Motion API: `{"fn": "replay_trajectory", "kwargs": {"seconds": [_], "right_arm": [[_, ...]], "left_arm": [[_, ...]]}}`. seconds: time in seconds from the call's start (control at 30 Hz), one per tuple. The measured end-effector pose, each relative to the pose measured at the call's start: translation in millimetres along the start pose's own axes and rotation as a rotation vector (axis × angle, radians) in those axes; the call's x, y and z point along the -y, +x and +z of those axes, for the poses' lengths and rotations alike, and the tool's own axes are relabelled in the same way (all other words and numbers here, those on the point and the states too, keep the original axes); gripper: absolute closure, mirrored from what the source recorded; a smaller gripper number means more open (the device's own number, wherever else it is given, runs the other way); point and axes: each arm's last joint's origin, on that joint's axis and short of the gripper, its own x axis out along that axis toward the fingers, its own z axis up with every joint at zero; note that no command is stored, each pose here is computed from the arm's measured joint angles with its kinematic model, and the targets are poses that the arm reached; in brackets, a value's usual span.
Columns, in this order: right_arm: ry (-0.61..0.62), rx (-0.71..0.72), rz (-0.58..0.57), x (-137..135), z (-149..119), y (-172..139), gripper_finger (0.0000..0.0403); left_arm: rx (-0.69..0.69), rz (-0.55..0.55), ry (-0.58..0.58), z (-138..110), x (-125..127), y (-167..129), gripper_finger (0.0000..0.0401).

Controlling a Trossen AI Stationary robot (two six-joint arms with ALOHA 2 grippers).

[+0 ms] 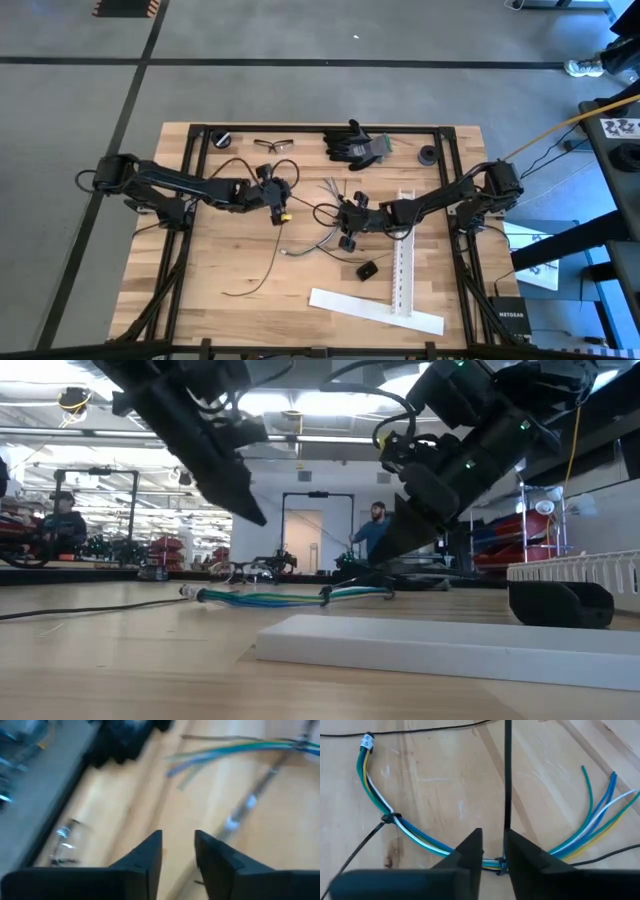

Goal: Ziptie cables
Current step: Wrap the cable wires with the black zip tie, then put the ziptied cable wires into the white cable duct

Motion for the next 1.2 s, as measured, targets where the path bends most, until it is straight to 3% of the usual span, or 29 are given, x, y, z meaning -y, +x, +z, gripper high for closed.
{"fn": "replay_trajectory", "kwargs": {"seconds": [0.1,0.23,0.4,0.5,0.63,0.77,0.9,1.07,1.2], "right_arm": [[-0.002,0.015,0.015,0,8,-9,0.0299],[-0.077,-0.066,-0.01,2,27,-37,0.0244],[-0.102,-0.235,-0.069,11,43,-79,0.0197],[0.002,-0.363,-0.14,19,37,-99,0.0185],[0.261,-0.549,-0.253,26,18,-120,0.0183],[0.422,-0.64,-0.326,20,-2,-127,0.0182],[0.501,-0.627,-0.254,11,-10,-119,0.0182],[0.573,-0.673,-0.329,15,-25,-113,0.0182],[0.586,-0.67,-0.314,17,-40,-104,0.0182]], "left_arm": [[-0.018,-0.084,-0.033,-3,9,-4,0.0272],[-0.009,-0.164,-0.06,-3,24,-13,0.0241],[-0.05,-0.2,0.011,-10,38,-23,0.0227],[-0.104,-0.201,0.025,-17,42,-27,0.0227],[-0.181,-0.196,-0.004,-26,45,-31,0.0233],[-0.19,-0.193,-0.042,-27,47,-33,0.0238],[-0.178,-0.197,-0.05,-26,47,-33,0.0237],[-0.173,-0.199,-0.054,-25,48,-33,0.0241],[-0.173,-0.199,-0.054,-25,48,-33,0.0242]]}}
